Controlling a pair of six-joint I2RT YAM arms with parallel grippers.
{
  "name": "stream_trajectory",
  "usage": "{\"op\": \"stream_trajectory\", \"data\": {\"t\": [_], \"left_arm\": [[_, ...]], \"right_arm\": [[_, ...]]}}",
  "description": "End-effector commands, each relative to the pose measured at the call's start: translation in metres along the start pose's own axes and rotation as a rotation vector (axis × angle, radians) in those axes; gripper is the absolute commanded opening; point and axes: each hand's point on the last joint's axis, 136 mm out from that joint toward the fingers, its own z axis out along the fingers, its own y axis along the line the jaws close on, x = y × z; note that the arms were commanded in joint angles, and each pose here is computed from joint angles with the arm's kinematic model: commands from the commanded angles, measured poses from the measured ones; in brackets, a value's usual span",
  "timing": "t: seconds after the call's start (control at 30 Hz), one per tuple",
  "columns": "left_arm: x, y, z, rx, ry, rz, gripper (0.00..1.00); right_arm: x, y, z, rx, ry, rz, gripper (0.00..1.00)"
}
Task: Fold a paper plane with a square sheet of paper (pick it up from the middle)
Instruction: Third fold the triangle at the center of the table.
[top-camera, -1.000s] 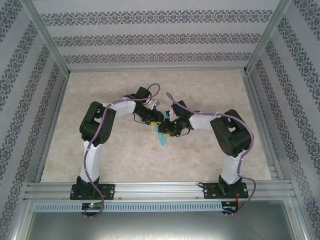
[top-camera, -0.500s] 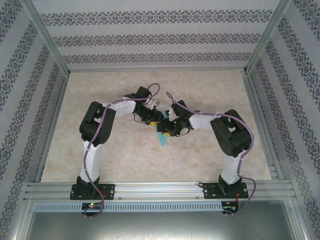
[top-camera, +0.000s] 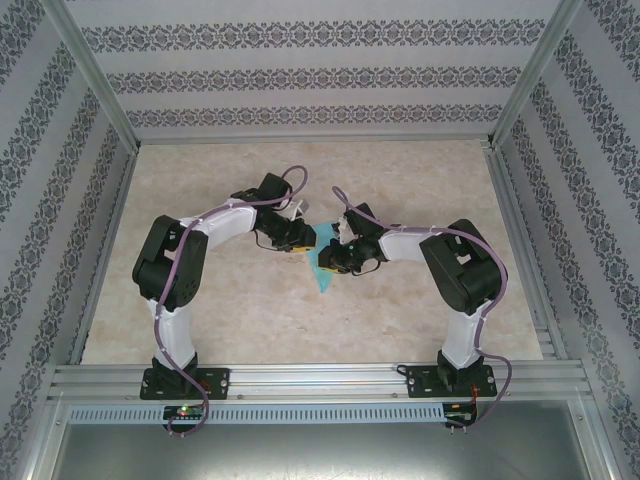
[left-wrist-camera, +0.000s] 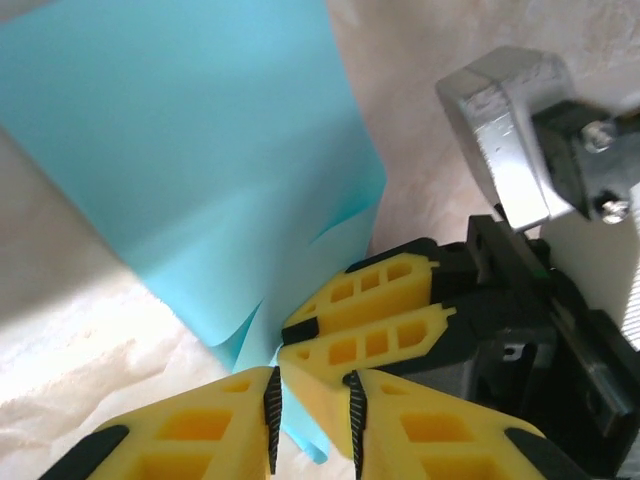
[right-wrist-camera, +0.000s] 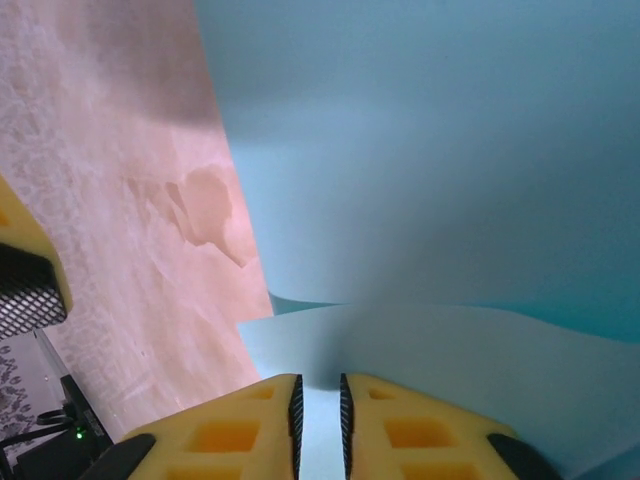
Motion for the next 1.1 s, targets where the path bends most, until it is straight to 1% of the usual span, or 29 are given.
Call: {"op": "stream_trajectory", "data": {"t": [0.0, 0.1, 0.2, 0.53, 0.73, 1.07], "left_arm": [[0.006, -0.006, 0.002, 0.023, -0.001, 0.001, 0.23], [0.011, -0.003, 0.007, 0.023, 0.008, -0.003, 0.22], [0.015, -0.001, 0.014, 0.022, 0.022, -0.007, 0.17], [0.026, -0.001, 0.029, 0.025, 0.062, 0.006, 0.16], [0.031, 0.002, 0.036, 0.015, 0.079, 0.008, 0.16], [0.03, 0.009, 0.043, -0.009, 0.091, 0.014, 0.16]], "right_arm": [[0.005, -0.007, 0.003, 0.018, 0.007, -0.013, 0.14], [0.006, -0.009, 0.003, 0.027, 0.011, -0.011, 0.1], [0.007, -0.011, 0.003, 0.035, 0.012, -0.01, 0.08], [0.007, -0.013, 0.0, 0.05, 0.008, -0.006, 0.06], [0.008, -0.015, -0.001, 0.05, -0.002, 0.004, 0.03], [0.007, -0.017, -0.003, 0.049, -0.017, 0.018, 0.0]]}}
